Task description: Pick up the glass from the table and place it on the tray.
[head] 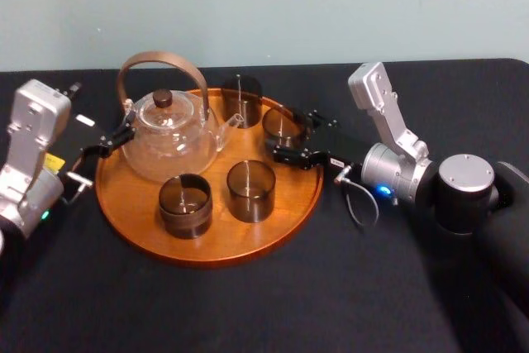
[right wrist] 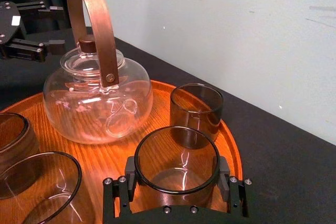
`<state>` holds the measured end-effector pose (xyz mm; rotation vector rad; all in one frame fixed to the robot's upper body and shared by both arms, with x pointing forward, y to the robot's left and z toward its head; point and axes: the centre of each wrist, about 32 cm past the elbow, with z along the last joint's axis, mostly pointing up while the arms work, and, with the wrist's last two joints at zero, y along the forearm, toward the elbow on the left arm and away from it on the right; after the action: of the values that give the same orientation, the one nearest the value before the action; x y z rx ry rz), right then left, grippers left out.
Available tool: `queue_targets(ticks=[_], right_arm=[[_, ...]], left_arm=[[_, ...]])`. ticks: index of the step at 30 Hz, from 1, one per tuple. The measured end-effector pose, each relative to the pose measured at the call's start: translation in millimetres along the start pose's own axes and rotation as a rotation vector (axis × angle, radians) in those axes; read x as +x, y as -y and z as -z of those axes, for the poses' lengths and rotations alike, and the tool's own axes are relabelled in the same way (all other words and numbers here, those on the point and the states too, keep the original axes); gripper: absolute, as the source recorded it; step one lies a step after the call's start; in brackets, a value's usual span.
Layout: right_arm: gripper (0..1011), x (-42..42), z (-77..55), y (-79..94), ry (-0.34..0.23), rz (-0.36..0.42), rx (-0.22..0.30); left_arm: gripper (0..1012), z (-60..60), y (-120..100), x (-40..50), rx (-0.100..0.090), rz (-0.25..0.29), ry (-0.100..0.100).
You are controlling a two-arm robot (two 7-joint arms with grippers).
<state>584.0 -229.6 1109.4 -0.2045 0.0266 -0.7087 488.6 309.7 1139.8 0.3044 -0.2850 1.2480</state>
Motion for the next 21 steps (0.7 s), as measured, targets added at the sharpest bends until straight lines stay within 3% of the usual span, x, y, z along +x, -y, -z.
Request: queue_targets(ticks=[21], right_arm=[[905, 2.9, 8.8, -8.0, -0.004, 0.014, -0.013]], left_arm=[[1009, 0.0, 0.0, 0.0, 0.000, 0.000, 0.000]])
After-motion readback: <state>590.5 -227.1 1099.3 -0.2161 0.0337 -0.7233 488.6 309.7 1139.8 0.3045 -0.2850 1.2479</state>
